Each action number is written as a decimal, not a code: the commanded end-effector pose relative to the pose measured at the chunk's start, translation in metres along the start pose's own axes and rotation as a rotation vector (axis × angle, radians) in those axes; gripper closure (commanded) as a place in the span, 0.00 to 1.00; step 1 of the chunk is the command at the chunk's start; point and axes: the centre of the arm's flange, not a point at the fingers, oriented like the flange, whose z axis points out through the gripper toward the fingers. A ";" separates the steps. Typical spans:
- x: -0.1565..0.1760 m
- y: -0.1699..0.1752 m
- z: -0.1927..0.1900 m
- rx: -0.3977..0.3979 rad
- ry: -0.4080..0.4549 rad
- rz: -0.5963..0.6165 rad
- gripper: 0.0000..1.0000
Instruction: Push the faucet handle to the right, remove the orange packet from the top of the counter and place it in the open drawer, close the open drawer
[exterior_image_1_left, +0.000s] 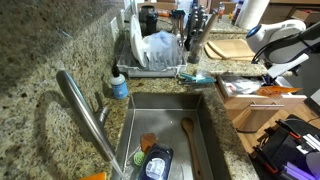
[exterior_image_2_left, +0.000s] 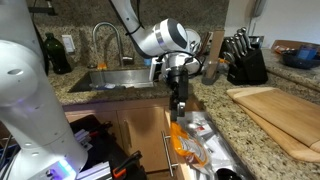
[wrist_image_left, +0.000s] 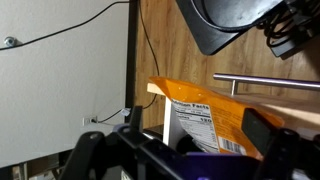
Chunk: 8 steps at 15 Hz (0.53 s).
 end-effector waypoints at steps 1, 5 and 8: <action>-0.006 0.037 0.008 0.131 -0.035 0.140 0.00; -0.007 0.072 0.020 0.185 -0.126 0.332 0.00; 0.001 0.059 0.035 0.151 -0.191 0.502 0.00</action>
